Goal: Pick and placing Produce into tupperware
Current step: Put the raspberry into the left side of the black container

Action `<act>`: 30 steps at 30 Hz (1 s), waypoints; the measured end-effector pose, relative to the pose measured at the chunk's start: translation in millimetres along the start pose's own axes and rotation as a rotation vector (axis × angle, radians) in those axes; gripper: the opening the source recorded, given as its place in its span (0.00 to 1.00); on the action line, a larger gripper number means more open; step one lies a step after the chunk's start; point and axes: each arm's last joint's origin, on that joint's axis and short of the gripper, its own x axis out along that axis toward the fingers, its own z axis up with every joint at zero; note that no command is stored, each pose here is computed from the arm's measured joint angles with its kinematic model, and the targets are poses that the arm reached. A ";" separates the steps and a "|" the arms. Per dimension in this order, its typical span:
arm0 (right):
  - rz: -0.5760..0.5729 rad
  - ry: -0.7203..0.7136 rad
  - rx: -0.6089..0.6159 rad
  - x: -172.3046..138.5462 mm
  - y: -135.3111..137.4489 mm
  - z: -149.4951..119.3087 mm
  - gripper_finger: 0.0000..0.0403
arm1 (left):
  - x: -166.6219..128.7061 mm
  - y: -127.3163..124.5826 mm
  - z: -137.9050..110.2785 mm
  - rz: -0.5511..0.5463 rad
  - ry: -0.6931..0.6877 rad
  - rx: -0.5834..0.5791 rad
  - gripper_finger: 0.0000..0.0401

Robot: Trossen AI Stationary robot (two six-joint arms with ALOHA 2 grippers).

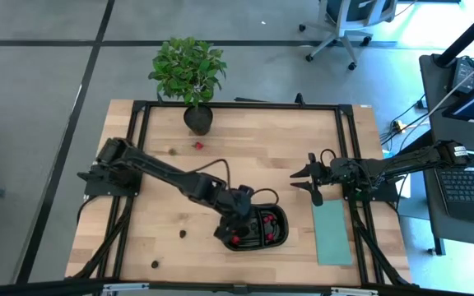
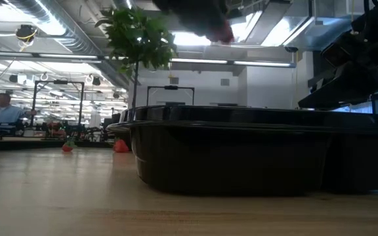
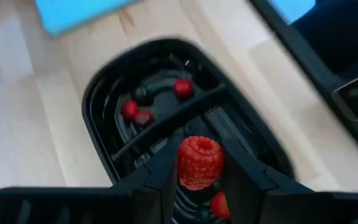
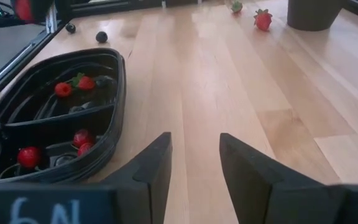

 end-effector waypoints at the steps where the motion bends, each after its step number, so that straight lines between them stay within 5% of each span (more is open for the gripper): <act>1: -0.001 0.001 0.006 0.0 -0.1 -0.2 0.34 | 5.9 1.7 -2.2 0.002 0.014 -0.004 0.25; 17: -0.002 0.010 0.006 0.0 -0.2 -1.2 0.34 | 78.3 5.5 -36.6 -0.017 0.194 -0.028 0.25; 30: -0.002 0.013 0.005 0.0 -0.2 -1.5 0.34 | 88.9 5.3 -43.3 -0.014 0.226 -0.032 0.25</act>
